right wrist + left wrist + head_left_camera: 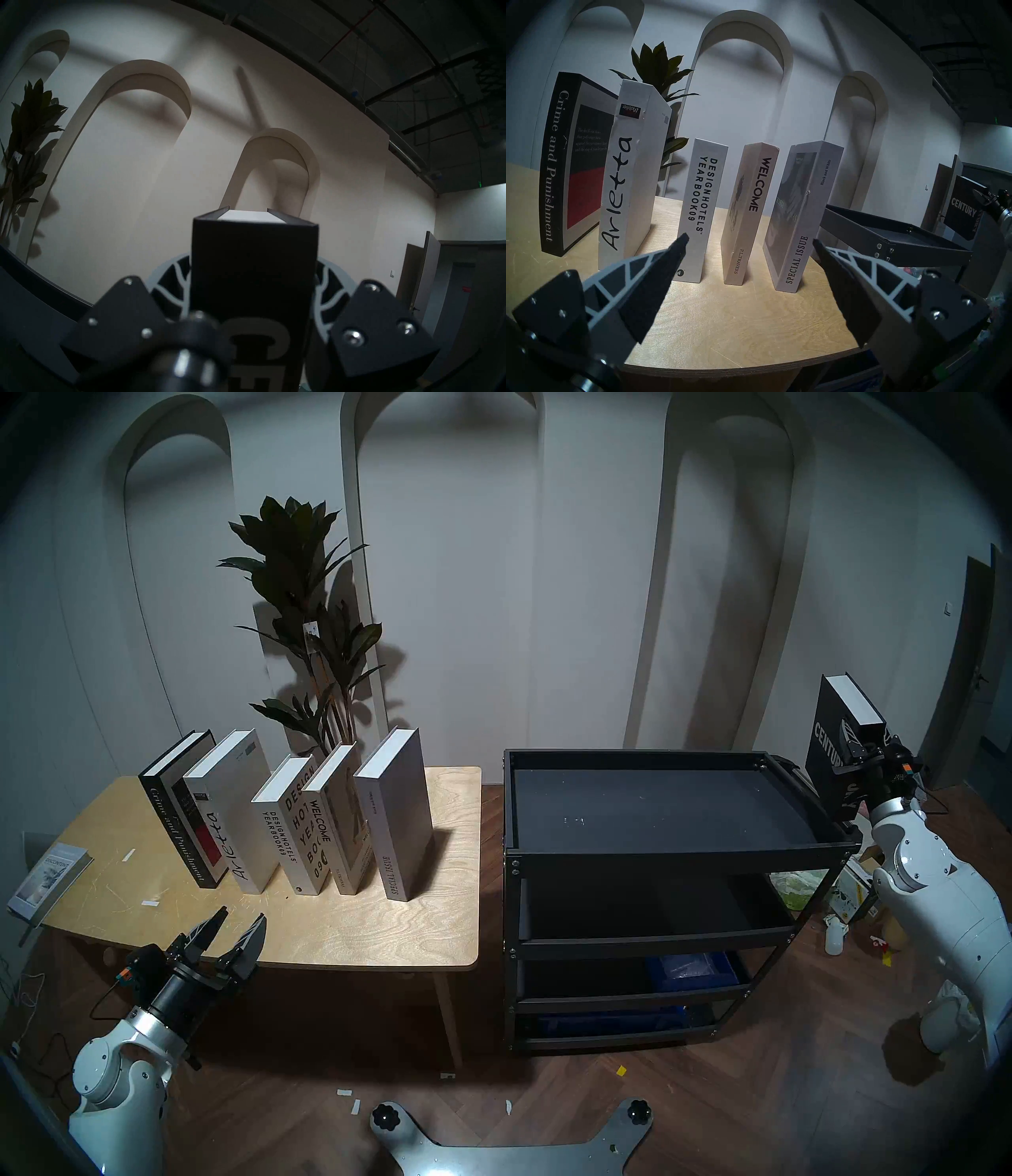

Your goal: Move the books from the display table onto the shelf, standing them upright with spines facing out and tallest at one end

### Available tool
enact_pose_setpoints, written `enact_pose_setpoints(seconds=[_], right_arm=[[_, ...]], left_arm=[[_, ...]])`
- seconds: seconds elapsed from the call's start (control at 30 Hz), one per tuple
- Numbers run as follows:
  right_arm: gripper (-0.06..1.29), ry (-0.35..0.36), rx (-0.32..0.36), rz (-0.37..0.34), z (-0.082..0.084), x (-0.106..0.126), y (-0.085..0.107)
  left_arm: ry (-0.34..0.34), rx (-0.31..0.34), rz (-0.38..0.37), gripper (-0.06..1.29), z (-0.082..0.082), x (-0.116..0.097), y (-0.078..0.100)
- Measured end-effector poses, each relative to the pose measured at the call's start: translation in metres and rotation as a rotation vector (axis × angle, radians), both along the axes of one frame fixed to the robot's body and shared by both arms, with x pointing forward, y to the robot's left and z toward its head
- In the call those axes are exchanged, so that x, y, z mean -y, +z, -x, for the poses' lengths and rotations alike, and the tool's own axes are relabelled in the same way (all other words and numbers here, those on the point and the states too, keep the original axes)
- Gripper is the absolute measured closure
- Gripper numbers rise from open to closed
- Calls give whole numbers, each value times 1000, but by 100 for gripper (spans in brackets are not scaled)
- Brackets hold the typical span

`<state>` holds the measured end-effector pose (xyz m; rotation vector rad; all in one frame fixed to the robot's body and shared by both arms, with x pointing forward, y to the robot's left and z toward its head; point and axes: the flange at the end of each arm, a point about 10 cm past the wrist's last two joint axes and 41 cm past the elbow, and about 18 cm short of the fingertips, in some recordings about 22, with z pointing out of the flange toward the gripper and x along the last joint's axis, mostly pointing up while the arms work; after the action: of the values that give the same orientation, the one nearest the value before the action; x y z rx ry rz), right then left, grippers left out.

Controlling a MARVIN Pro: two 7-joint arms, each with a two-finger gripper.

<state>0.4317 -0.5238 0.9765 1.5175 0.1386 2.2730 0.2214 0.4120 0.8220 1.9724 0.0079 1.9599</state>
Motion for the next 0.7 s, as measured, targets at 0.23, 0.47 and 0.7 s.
enact_pose_setpoints(seconds=[0.23,0.47,0.7], right_arm=[[71,50,-1,-97,-3,3,11],[71,113,-71,-189,-8,3,13],[71,195,-180,-285,-12,5,11]], left_arm=[[-2,1,0,-2,0,0,0],[-4,2,0,-2,0,0,0],[-5,4,0,-2,0,1,1]])
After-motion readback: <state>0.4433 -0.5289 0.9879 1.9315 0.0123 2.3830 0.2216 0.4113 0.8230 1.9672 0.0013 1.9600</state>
